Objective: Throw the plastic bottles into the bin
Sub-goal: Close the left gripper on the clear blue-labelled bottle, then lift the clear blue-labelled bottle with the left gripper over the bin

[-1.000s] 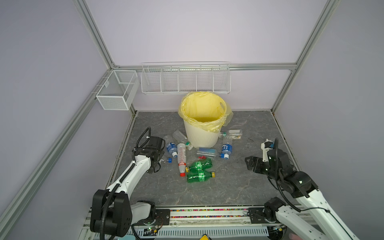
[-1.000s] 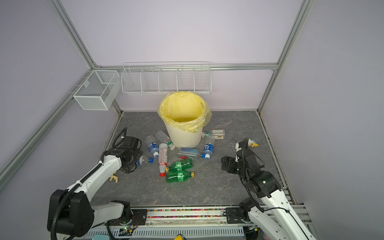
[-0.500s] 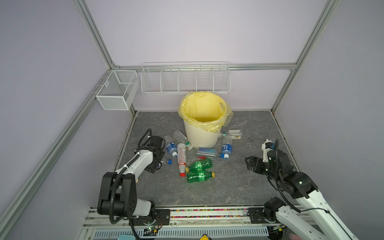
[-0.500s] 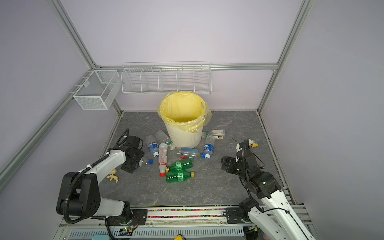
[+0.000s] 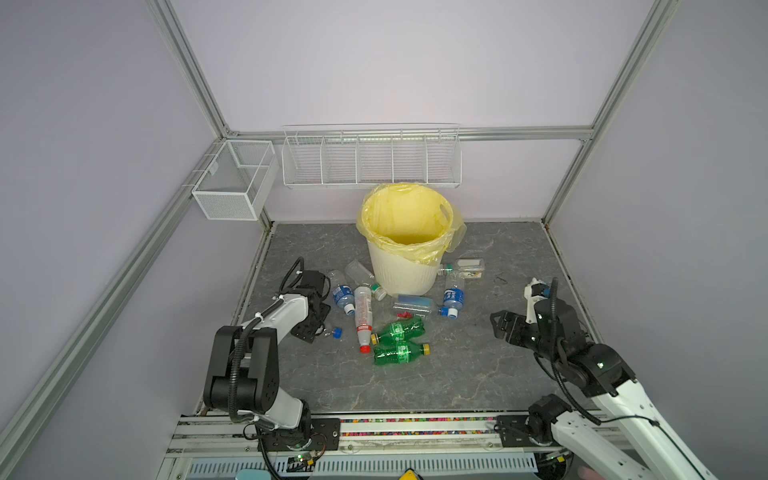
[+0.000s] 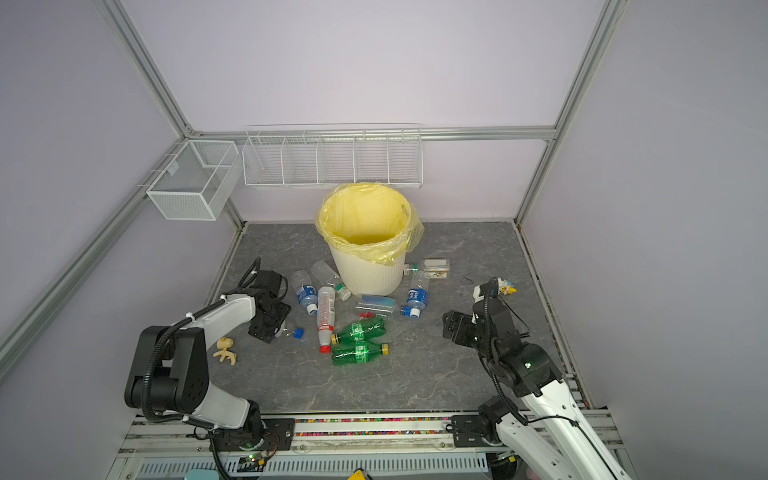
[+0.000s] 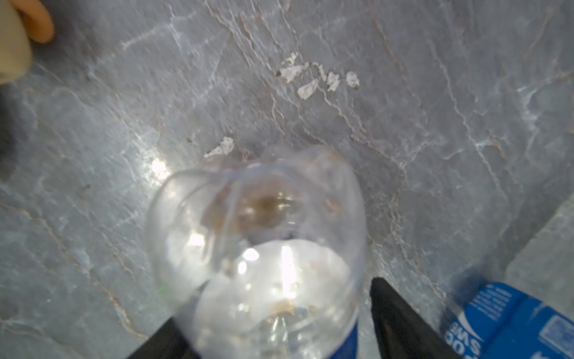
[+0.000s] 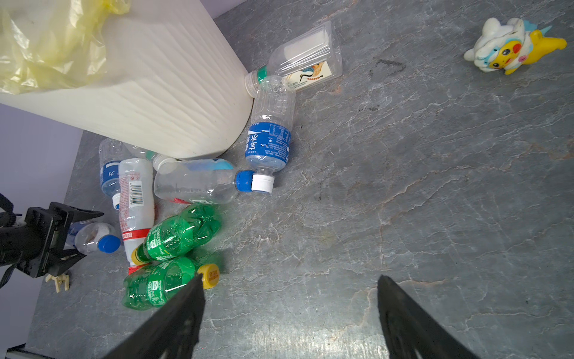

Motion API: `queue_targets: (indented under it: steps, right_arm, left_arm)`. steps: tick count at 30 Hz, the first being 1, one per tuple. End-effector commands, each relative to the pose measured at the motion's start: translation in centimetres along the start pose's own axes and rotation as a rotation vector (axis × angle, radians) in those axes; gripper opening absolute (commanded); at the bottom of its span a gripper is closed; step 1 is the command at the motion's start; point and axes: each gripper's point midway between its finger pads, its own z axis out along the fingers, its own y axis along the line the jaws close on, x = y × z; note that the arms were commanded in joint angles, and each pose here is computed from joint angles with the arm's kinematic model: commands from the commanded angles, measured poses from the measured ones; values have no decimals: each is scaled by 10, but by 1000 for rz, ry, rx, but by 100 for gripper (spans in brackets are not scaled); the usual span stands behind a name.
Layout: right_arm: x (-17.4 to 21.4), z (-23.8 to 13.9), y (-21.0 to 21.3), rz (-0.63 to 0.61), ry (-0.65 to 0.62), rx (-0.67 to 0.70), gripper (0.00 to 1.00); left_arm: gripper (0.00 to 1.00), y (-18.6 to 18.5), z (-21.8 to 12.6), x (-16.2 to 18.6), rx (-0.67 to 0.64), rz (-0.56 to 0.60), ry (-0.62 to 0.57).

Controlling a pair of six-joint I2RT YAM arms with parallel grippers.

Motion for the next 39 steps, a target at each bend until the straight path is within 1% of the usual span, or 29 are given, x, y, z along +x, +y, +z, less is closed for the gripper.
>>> queue_targets:
  steps: [1,3,8,10,12,14,15,17,20,25,27,29,37,39]
  right_arm:
    - [3,0,-6,22,-13,11,88]
    - [3,0,-7,25,-20,13,88]
    - [4,0,-8,24,-21,17,88]
    - [5,0,-9,22,-16,21,88]
    - [7,1,-10,21,-10,25,88]
    - [7,0,-11,26,-12,26,88]
    - [8,0,-12,28,-14,25,88]
    - [11,2,-14,24,-13,26,88]
    - [15,6,-18,23,-7,42,88]
    - [18,12,-18,23,4,41,88]
    - [19,13,-18,16,12,44,88]
    - [20,14,-18,12,18,45,88]
    - [29,21,-19,-1,55,44,88]
    - [32,24,-20,-3,62,44,88]
  left_arm:
    - [72,-1,-6,-2,36,10,-6]
    - [70,1,-5,-2,43,12,-11]
    - [59,6,1,2,37,40,-7]
    - [58,7,4,4,33,54,2]
    - [53,7,6,6,34,70,12]
    - [51,6,6,8,35,83,25]
    - [50,4,6,10,47,88,34]
    - [46,-8,4,15,108,148,65]
    - [46,-18,-3,21,178,188,93]
    - [46,-14,-18,17,208,221,61]
    - [45,-14,-25,17,239,225,51]
    - [44,-19,-34,21,301,254,61]
    - [42,-24,-58,31,405,304,95]
    - [42,-29,-65,36,458,320,116]
